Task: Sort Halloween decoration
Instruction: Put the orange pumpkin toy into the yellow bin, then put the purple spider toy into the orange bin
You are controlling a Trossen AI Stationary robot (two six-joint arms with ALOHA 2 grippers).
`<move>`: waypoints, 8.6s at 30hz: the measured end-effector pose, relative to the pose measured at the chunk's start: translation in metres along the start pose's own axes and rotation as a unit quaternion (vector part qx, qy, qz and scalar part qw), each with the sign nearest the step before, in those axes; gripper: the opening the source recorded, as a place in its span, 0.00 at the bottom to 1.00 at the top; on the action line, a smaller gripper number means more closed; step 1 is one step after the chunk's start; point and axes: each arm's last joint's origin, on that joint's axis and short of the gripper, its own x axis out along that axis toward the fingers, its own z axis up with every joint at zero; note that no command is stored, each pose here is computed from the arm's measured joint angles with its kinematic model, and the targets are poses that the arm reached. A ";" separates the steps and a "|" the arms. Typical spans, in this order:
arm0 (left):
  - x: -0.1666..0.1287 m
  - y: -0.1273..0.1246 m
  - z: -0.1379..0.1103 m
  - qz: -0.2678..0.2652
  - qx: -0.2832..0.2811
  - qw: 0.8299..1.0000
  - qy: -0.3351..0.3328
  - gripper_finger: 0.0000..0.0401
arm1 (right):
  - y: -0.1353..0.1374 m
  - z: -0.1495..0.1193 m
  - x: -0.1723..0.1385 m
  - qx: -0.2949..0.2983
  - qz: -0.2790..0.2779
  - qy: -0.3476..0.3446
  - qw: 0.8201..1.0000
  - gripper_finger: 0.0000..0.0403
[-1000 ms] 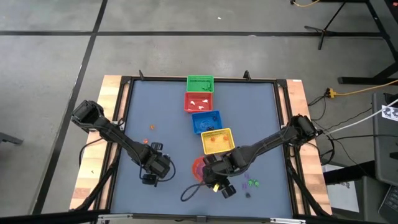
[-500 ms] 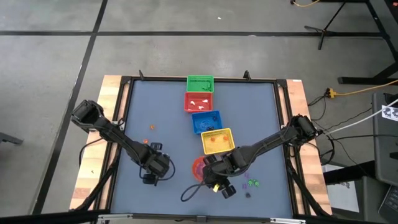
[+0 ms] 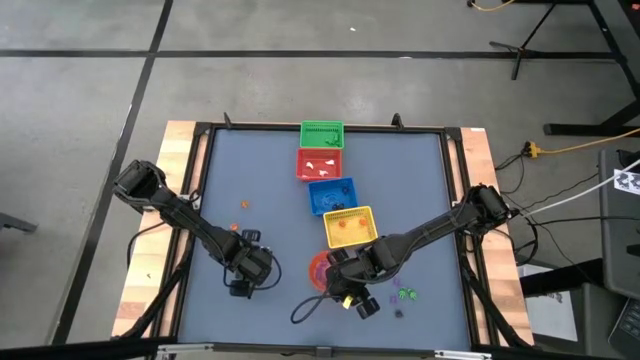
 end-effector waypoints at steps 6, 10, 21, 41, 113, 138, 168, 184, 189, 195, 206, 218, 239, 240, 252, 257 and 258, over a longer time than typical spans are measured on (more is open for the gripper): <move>0.000 0.000 0.000 -0.002 0.000 1.000 0.000 0.29 | 0.000 0.000 0.000 0.000 0.000 0.000 1.000 0.41; 0.001 0.000 0.000 -0.001 0.000 1.000 0.001 0.26 | 0.000 0.000 0.000 0.000 0.000 0.000 1.000 0.41; 0.001 0.000 0.000 -0.001 0.000 1.000 -0.001 0.25 | 0.000 0.000 0.000 0.000 0.000 0.000 1.000 0.41; 0.001 -0.002 0.003 -0.008 -0.016 1.000 -0.017 0.25 | 0.000 0.000 0.000 0.013 -0.001 0.000 1.000 0.41; -0.002 0.087 0.124 0.027 -0.146 0.848 -0.510 0.25 | 0.012 -0.035 -0.073 0.117 -0.036 0.120 0.985 0.41; -0.002 0.093 0.125 0.014 -0.141 0.849 -0.509 0.45 | 0.026 -0.034 -0.070 0.164 -0.007 0.122 0.979 0.41; -0.002 0.093 0.125 0.013 -0.142 0.849 -0.509 0.45 | 0.082 -0.118 0.004 -0.056 -0.060 0.253 0.964 0.41; -0.002 0.093 0.125 0.013 -0.142 0.849 -0.509 0.45 | 0.076 -0.141 0.026 -0.167 -0.030 0.241 0.956 0.41; -0.002 0.093 0.125 0.014 -0.141 0.849 -0.509 0.45 | 0.076 -0.140 0.027 -0.169 -0.033 0.237 0.956 0.41; -0.002 0.093 0.125 0.014 -0.141 0.849 -0.509 0.45 | 0.076 -0.140 0.027 -0.169 -0.034 0.237 0.956 0.41; -0.002 0.093 0.125 0.014 -0.141 0.849 -0.509 0.45 | 0.079 -0.131 0.023 -0.168 -0.027 0.224 0.960 0.41; -0.002 0.093 0.125 0.014 -0.141 0.849 -0.509 0.45 | 0.077 -0.131 0.024 -0.172 -0.048 0.223 0.958 0.41; -0.002 0.093 0.125 0.014 -0.140 0.849 -0.509 0.45 | 0.073 -0.150 0.037 -0.171 -0.042 0.213 0.961 0.41; -0.002 0.093 0.125 0.014 -0.140 0.849 -0.509 0.45 | 0.073 -0.150 0.037 -0.171 -0.042 0.213 0.961 0.41; -0.002 0.093 0.125 0.014 -0.140 0.849 -0.508 0.45 | 0.073 -0.151 0.038 -0.170 -0.039 0.218 0.960 0.32; -0.002 0.093 0.125 0.014 -0.140 0.849 -0.509 0.45 | 0.074 -0.152 0.038 -0.170 -0.038 0.220 0.960 0.21; -0.002 0.093 0.125 0.014 -0.140 0.849 -0.509 0.45 | 0.074 -0.152 0.038 -0.170 -0.037 0.220 0.960 0.19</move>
